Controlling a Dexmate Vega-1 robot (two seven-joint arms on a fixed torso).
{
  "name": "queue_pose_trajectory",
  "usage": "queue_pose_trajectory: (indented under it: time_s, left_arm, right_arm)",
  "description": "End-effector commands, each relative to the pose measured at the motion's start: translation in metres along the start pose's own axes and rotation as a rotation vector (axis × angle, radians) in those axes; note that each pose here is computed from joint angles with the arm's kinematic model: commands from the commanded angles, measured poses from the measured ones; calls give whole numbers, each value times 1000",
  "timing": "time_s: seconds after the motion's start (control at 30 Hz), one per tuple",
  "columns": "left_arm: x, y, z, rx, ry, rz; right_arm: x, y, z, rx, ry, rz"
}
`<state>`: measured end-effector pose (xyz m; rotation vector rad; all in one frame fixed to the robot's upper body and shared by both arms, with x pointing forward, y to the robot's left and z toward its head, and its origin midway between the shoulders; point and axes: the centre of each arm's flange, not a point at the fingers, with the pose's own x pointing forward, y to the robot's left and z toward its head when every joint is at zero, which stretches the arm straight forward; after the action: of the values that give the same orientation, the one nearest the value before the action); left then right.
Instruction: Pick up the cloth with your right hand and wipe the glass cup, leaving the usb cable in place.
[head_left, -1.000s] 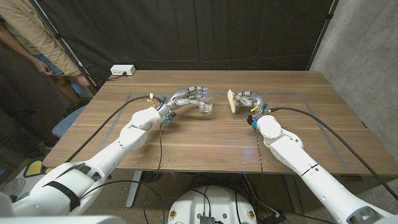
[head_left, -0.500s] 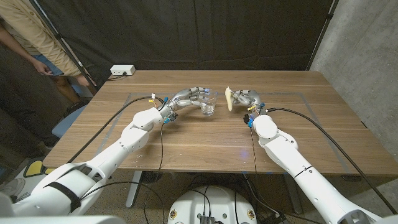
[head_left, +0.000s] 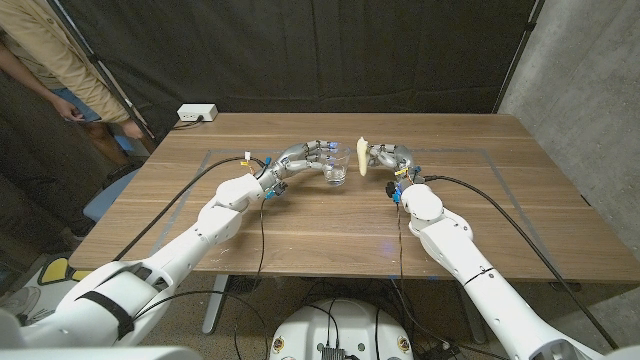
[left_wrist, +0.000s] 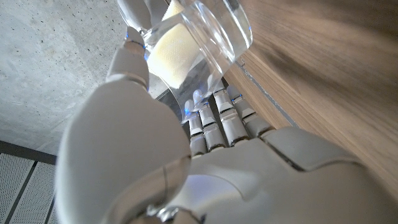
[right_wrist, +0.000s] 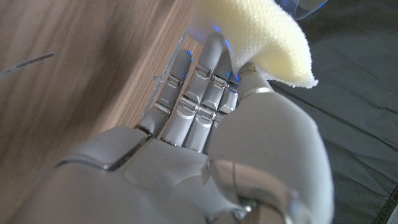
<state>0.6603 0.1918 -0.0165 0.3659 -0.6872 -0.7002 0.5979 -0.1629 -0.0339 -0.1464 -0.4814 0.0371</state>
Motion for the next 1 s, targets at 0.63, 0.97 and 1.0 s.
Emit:
queue_pose_trajectory:
  time_s: [0.63,0.97,1.0]
  left_arm:
    - [12,-4,4,58,18,29]
    - [8,-9,5,35,11,35]
    - [7,-9,6,31,10,35]
  right_arm:
    - [-21,16,17,-133,-66,-175]
    - [-19,21,-2,179,33,-135]
    - [-19,22,-5,209,45,-145]
